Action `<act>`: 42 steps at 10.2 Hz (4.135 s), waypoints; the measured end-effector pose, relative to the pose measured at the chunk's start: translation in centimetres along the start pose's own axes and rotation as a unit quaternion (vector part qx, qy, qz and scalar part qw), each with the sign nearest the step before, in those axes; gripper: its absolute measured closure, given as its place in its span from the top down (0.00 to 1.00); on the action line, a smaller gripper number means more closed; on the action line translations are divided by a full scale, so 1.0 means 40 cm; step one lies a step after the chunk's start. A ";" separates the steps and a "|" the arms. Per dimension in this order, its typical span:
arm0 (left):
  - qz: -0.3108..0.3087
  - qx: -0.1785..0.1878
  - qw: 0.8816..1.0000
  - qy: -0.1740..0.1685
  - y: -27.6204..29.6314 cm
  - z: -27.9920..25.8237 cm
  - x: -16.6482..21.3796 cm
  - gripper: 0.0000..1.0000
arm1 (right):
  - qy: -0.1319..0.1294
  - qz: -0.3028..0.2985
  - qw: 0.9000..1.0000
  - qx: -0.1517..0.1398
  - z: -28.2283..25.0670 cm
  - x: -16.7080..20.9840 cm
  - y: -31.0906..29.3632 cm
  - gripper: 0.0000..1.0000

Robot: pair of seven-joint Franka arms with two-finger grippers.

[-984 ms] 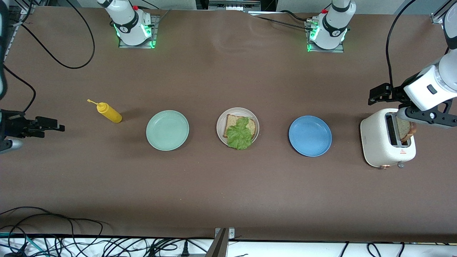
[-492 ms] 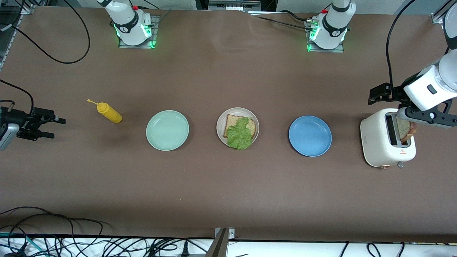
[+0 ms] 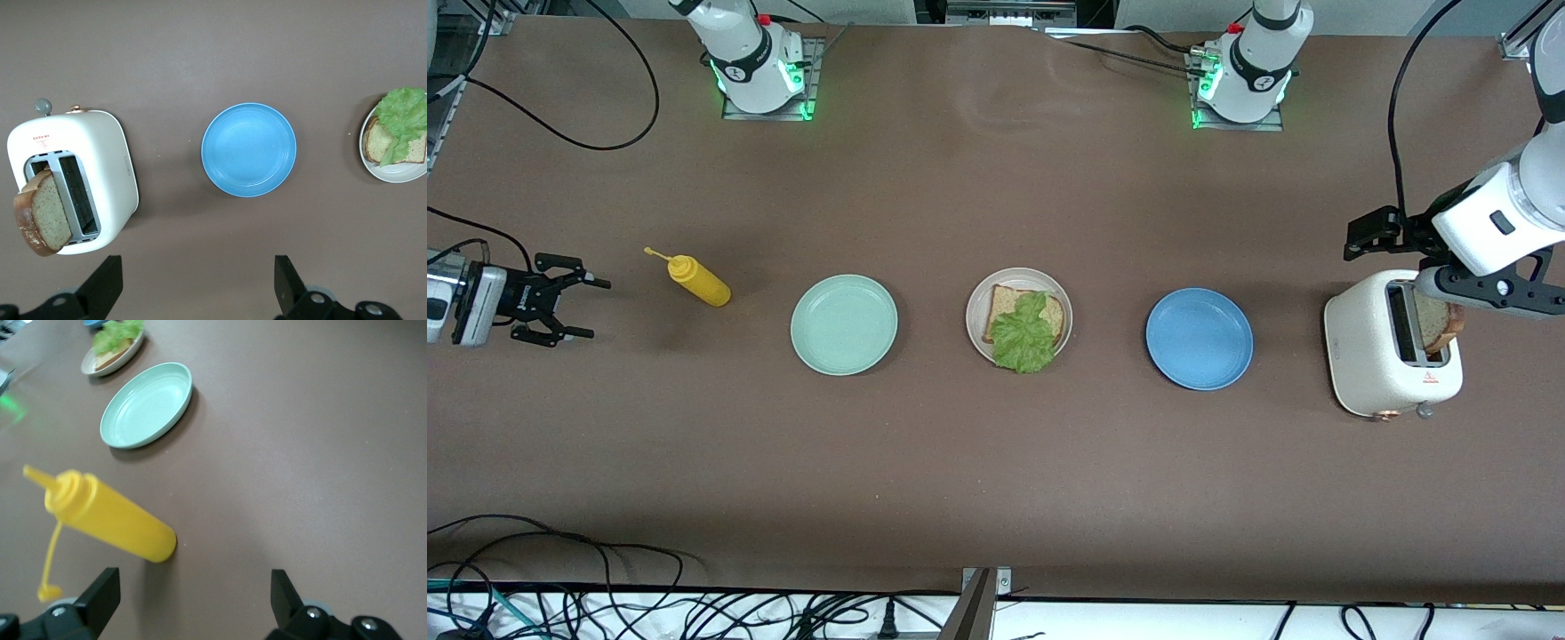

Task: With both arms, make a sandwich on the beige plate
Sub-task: 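Grasp the yellow mustard bottle with the right gripper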

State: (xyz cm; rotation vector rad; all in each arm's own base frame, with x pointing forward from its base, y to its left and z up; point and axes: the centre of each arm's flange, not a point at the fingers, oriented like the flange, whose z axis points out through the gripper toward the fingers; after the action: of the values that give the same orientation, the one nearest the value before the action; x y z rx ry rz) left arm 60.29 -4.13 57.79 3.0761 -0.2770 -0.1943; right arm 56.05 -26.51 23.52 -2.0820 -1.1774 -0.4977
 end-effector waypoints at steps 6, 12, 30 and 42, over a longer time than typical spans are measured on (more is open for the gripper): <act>-0.002 -0.001 1.000 -0.006 -0.004 0.003 -0.004 1.00 | 0.102 -0.156 0.981 0.044 0.121 -0.154 0.007 1.00; -0.002 -0.001 1.000 -0.010 -0.004 0.004 -0.006 1.00 | 0.151 -0.171 0.971 0.068 0.270 -0.140 0.025 1.00; -0.009 -0.001 1.000 -0.017 -0.024 0.007 -0.012 1.00 | 0.261 -0.147 0.948 0.106 0.411 -0.317 -0.108 1.00; -0.033 0.040 0.998 -0.036 -0.491 0.306 -0.006 1.00 | 0.252 -0.197 0.944 0.079 0.477 -0.179 -0.060 0.51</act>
State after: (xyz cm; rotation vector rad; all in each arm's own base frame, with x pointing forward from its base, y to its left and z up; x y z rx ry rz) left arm 61.93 14.77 44.56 3.1652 -0.1921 -0.3048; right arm 50.25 -16.15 6.78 -1.4552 -1.2649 -1.0183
